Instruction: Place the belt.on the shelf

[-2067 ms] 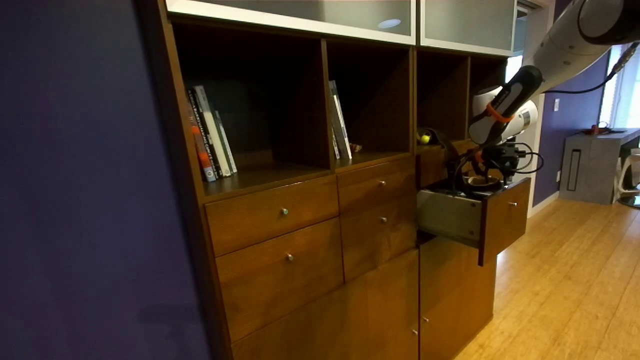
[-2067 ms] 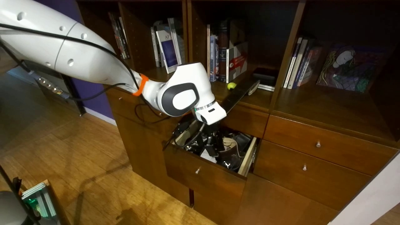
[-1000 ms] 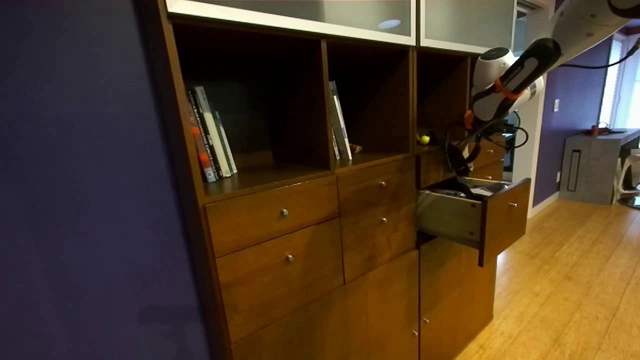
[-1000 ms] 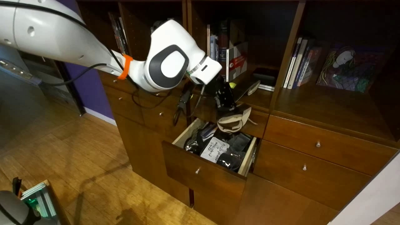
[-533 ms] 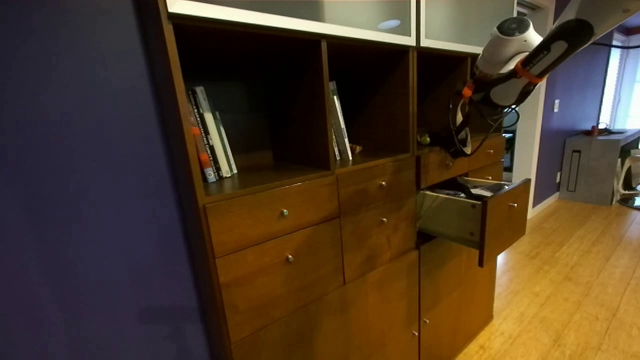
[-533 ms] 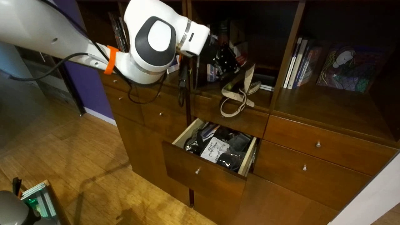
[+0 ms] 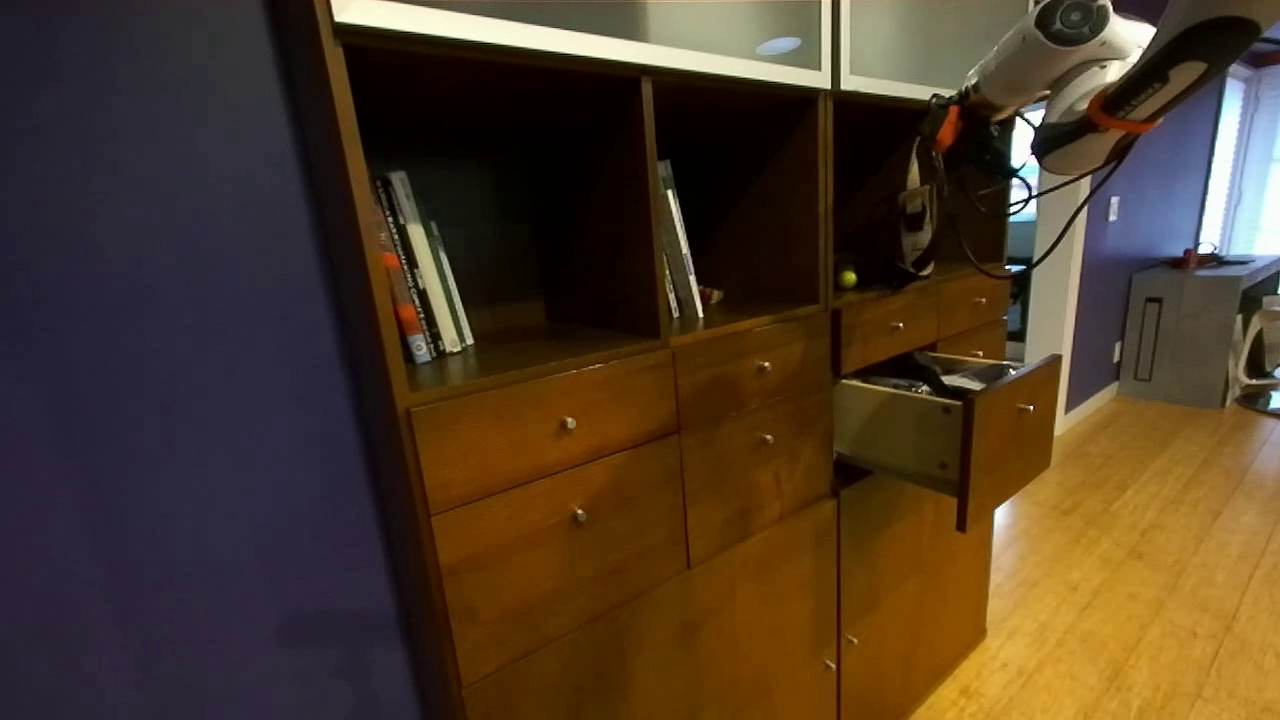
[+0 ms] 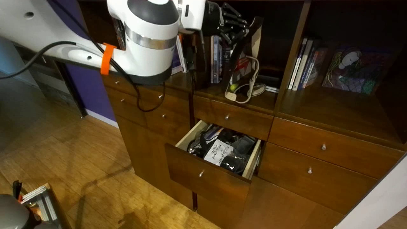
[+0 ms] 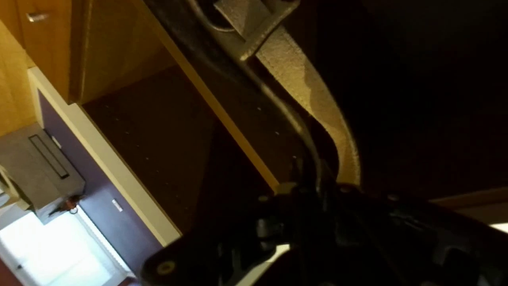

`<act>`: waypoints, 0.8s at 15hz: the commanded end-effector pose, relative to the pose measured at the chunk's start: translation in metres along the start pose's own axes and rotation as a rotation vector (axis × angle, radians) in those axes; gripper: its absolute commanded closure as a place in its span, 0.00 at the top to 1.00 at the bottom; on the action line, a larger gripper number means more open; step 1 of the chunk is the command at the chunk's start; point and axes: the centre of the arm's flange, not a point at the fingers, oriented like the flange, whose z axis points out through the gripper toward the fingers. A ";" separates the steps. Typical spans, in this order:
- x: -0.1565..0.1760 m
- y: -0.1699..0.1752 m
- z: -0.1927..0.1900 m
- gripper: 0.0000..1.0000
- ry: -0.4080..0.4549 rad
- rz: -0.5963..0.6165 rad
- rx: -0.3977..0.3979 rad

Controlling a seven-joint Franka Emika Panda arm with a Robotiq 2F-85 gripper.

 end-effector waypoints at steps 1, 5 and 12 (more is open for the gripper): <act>-0.002 -0.001 0.001 0.05 -0.003 0.015 0.008; -0.022 0.000 0.010 0.05 -0.035 0.020 -0.003; -0.037 -0.006 0.028 0.01 -0.021 0.038 0.066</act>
